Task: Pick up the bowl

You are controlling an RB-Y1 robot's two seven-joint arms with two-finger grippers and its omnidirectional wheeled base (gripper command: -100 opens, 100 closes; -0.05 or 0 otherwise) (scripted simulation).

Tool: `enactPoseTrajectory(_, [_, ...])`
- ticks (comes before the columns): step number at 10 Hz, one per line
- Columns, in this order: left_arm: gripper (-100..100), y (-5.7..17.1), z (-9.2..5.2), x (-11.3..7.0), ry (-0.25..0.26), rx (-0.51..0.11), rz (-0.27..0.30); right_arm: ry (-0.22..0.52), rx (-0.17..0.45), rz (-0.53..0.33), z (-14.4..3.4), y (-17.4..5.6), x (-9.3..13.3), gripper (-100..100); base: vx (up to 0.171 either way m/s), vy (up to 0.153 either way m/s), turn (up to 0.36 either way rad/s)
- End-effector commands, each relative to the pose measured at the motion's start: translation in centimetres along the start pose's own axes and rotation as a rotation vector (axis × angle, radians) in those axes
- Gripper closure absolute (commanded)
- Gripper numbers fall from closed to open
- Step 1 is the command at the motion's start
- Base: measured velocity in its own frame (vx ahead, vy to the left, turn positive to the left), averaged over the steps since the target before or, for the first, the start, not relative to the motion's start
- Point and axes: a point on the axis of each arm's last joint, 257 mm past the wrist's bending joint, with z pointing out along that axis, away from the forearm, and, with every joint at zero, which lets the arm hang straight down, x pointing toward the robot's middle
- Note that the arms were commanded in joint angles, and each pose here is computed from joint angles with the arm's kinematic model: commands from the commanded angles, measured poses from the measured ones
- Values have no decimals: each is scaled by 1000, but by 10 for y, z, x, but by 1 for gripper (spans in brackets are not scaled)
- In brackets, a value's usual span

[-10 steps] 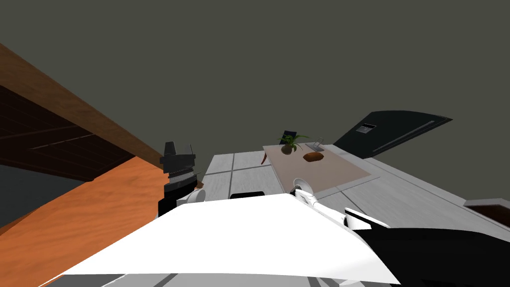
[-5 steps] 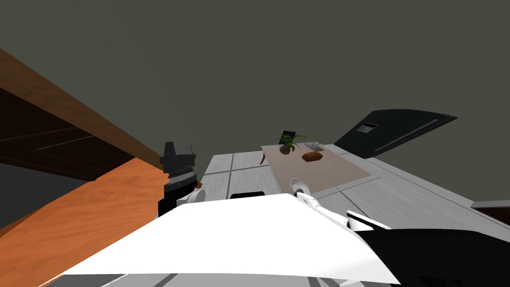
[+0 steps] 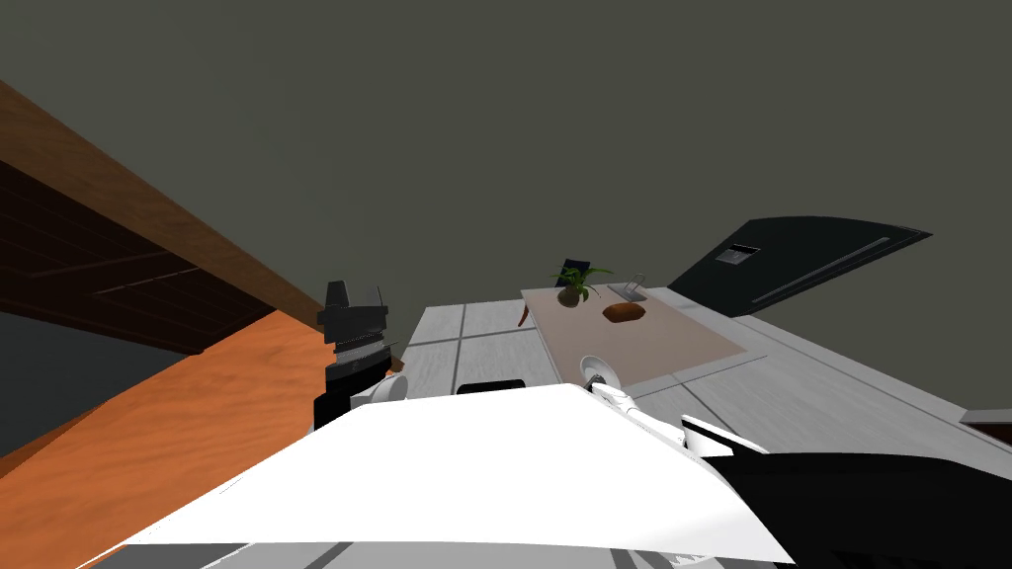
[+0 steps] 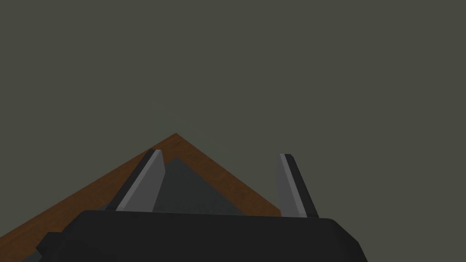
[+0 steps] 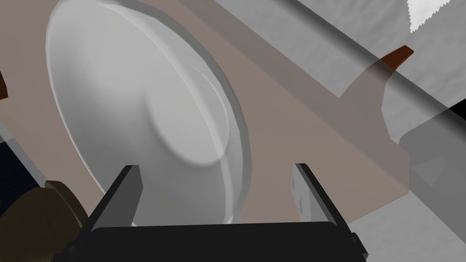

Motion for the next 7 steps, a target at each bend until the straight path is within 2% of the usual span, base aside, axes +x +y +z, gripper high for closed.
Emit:
enactPoseTrajectory(1, [0, 0, 0, 0, 0, 0, 0, 4, 1, 3, 3, -2, 5, -100, 6, 16, 20])
enactPoseTrajectory(7, [0, 0, 0, 0, 0, 0, 0, 19, -3, 14, 15, -7, 31, -100, 13, 25, 32])
